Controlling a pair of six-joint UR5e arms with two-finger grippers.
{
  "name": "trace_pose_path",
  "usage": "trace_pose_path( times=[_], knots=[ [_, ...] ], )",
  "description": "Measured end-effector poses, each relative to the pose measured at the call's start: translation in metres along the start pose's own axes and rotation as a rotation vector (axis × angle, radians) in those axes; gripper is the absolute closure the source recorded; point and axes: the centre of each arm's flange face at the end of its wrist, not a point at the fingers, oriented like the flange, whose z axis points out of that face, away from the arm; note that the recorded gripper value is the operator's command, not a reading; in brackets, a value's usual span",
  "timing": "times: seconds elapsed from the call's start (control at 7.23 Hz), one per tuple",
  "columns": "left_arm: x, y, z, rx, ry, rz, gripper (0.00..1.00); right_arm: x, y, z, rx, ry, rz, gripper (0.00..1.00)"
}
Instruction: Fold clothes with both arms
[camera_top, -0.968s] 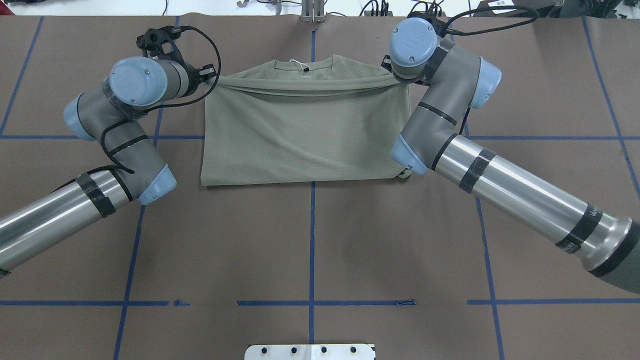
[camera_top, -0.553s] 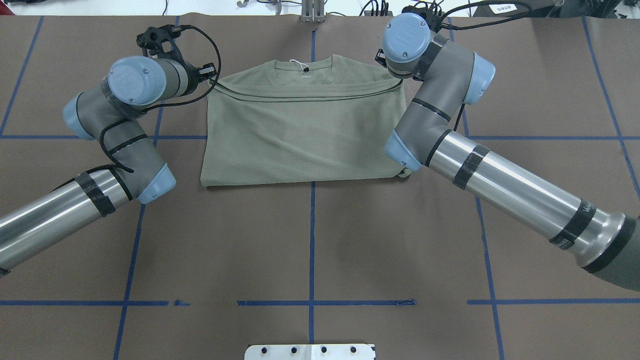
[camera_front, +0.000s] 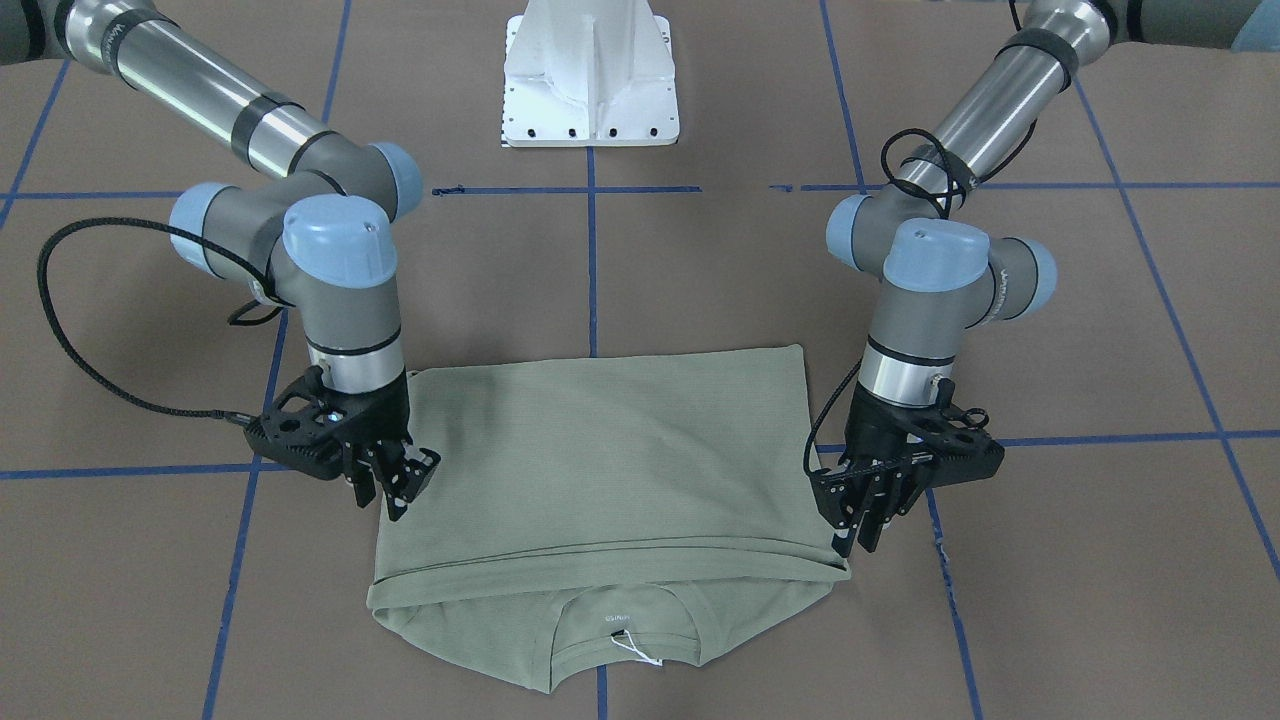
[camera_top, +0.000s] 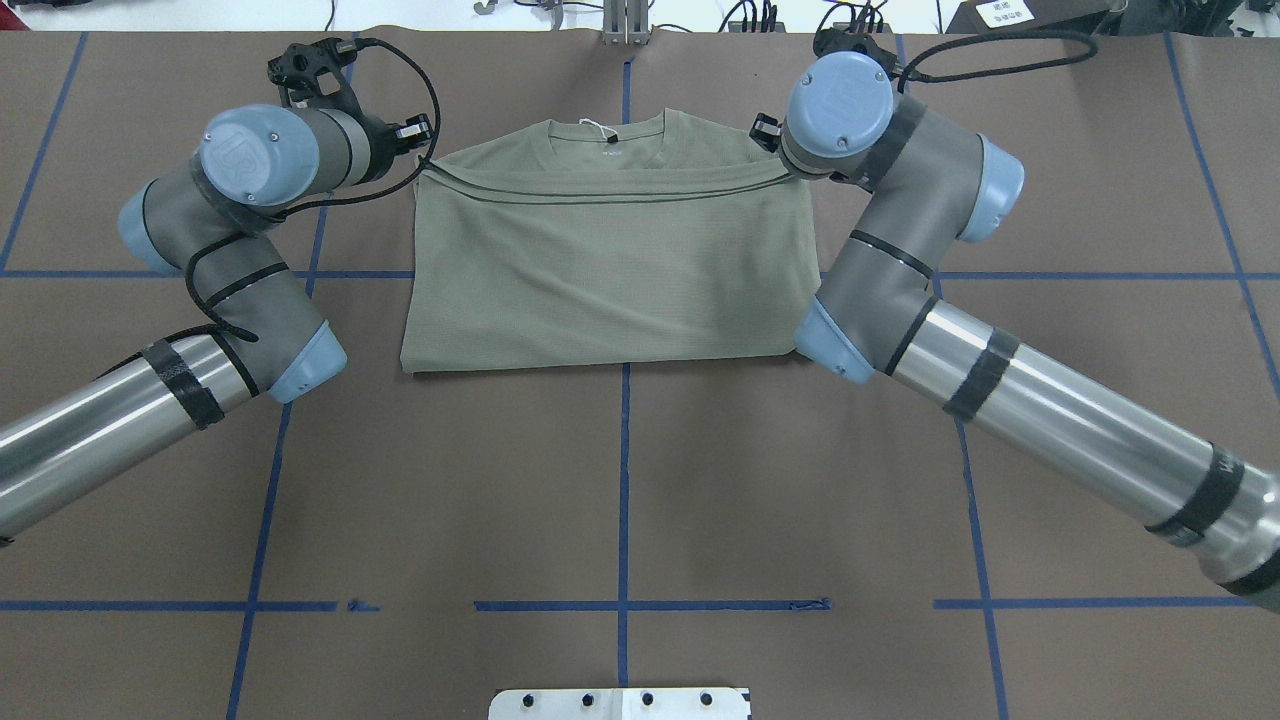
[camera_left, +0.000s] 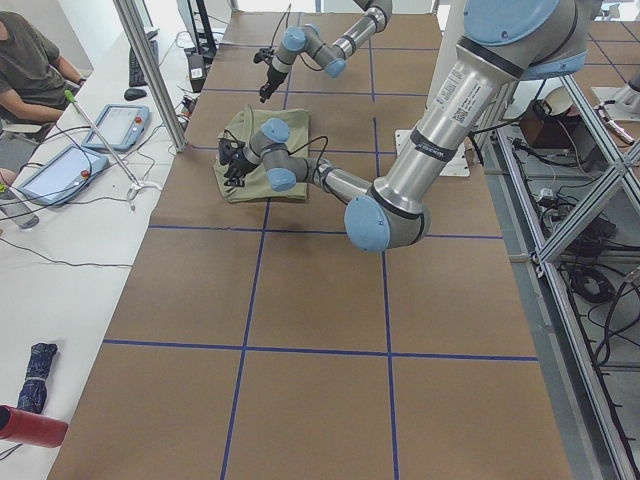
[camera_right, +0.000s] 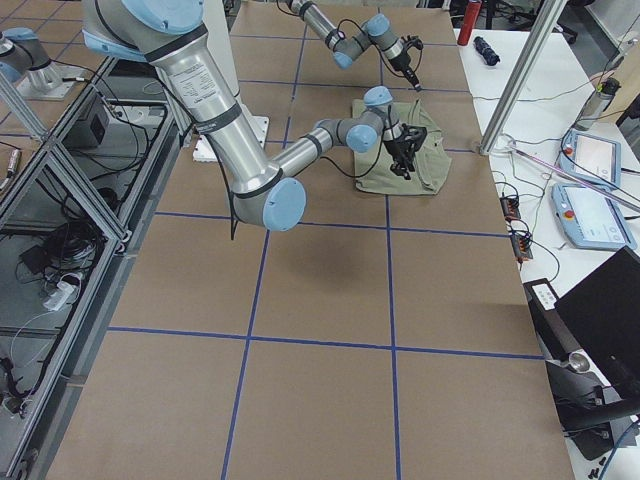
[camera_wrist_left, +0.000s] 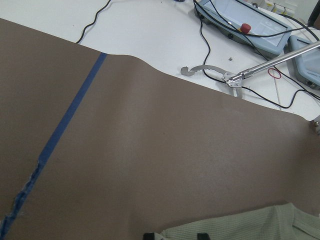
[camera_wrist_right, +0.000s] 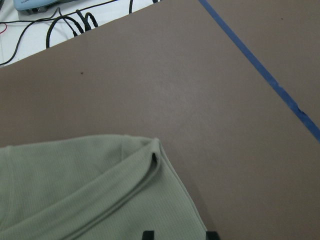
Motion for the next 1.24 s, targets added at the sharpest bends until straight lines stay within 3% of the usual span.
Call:
trace_pose_path(
  times=[0.28, 0.41, 0.97, 1.11, 1.24],
  knots=[
    [-0.001, 0.002, -0.003, -0.022, 0.006, 0.0, 0.6, 0.048, 0.049, -0.014, -0.056, -0.001, 0.151, 0.43],
    [-0.002, 0.003, -0.003, -0.025, 0.005, 0.0, 0.6, 0.059, 0.068, -0.013, -0.073, 0.013, 0.216, 0.36],
    [-0.003, 0.004, -0.002, -0.026, 0.001, 0.003, 0.6, 0.066, 0.099, -0.005, -0.098, 0.04, 0.315, 0.37],
    [-0.003, 0.004, -0.002, -0.026, 0.0, 0.003, 0.6, 0.066, 0.101, -0.001, -0.097, 0.047, 0.316, 0.49],
    [-0.003, 0.004, -0.002, -0.026, 0.0, 0.004, 0.6, 0.066, 0.102, 0.003, -0.095, 0.053, 0.314, 0.98]
  ],
)
